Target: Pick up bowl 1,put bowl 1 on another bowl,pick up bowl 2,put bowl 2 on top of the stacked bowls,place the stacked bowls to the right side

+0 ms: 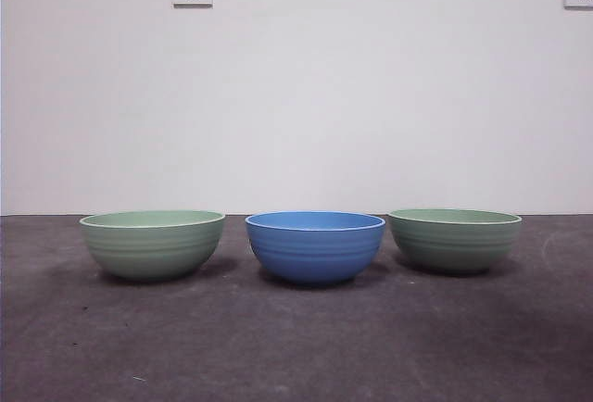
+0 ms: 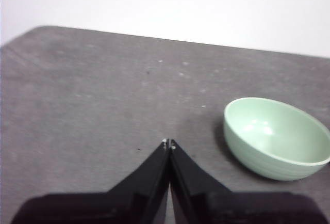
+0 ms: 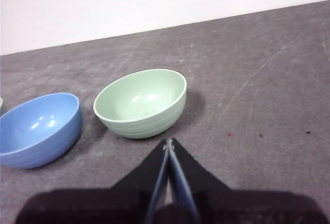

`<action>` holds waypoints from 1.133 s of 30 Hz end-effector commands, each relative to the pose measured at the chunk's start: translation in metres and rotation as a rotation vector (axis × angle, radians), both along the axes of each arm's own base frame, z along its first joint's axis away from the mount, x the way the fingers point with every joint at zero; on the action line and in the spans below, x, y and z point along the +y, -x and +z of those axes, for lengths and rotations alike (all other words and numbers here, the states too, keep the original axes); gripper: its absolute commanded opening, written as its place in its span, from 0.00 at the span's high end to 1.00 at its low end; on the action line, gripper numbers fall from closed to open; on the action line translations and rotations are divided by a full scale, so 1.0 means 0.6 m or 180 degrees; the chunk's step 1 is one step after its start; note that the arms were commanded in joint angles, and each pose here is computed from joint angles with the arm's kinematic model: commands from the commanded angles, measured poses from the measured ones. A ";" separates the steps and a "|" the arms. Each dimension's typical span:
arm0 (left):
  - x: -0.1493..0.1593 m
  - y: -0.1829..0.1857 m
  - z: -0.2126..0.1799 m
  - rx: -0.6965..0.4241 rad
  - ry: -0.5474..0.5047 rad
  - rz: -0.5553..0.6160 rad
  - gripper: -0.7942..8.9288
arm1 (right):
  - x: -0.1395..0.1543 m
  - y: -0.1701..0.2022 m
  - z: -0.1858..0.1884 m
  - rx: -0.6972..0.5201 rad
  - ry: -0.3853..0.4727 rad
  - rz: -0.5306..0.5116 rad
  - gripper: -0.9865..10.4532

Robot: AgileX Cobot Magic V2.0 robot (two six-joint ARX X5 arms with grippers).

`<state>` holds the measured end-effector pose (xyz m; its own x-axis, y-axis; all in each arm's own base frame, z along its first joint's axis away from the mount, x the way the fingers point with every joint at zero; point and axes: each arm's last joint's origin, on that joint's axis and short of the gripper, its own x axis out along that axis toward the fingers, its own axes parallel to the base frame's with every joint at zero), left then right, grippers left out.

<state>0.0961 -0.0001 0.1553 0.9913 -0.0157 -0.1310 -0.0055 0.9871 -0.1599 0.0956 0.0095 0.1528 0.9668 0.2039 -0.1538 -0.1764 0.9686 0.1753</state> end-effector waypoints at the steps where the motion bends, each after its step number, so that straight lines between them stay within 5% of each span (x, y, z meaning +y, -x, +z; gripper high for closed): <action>1: -0.003 -0.001 -0.006 0.0014 0.0260 -0.0159 0.92 | 0.000 -0.001 -0.004 0.0044 -0.0147 -0.0018 0.91; 12: -0.011 0.012 0.038 0.0111 0.0675 -0.0655 0.92 | 0.000 0.008 0.057 -0.0178 -0.0388 -0.0026 0.92; 21: -0.015 0.023 0.117 0.0341 0.0707 -0.0946 0.92 | 0.005 0.008 0.143 0.0170 -0.0510 0.0272 0.92; 34: -0.028 -0.004 0.190 0.1060 0.0397 -0.1992 0.92 | 0.021 -0.027 0.243 0.1268 0.0117 0.1279 0.92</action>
